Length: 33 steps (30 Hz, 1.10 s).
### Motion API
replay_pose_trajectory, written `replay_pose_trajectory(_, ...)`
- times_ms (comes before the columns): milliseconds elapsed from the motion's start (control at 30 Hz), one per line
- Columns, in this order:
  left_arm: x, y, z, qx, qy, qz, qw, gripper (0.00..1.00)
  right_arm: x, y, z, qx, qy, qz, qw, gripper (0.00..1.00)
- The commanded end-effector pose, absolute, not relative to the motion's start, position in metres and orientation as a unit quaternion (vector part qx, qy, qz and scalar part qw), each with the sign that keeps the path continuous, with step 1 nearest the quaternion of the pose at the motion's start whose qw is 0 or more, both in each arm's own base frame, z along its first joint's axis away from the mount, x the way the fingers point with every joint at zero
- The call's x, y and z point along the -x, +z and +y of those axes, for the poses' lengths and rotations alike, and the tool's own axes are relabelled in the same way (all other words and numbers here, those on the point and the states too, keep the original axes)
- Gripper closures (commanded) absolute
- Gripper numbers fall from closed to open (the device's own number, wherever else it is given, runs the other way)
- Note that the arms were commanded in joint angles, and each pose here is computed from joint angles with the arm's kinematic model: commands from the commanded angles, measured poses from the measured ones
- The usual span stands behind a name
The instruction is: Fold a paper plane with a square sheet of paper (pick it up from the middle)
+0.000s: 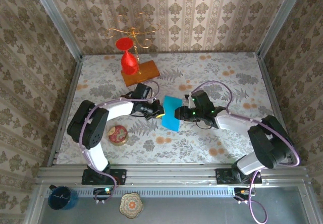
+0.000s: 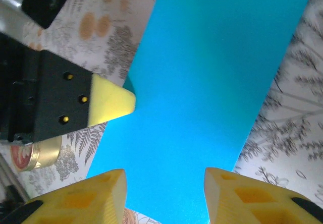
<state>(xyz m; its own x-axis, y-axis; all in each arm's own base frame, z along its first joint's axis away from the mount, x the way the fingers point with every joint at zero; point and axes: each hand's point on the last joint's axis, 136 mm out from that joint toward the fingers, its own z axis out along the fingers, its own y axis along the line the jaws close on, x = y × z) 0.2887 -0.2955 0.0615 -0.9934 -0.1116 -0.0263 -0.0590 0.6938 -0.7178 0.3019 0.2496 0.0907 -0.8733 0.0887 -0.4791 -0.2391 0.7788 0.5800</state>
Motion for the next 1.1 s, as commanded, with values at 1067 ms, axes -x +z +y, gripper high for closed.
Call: replay_pose_trajectory(1067,-0.298,0.071,-0.268,0.145,-0.381,0.912,0.047,1.00,-0.283,0.075,0.311,0.419,0.112,0.766,0.474,0.49)
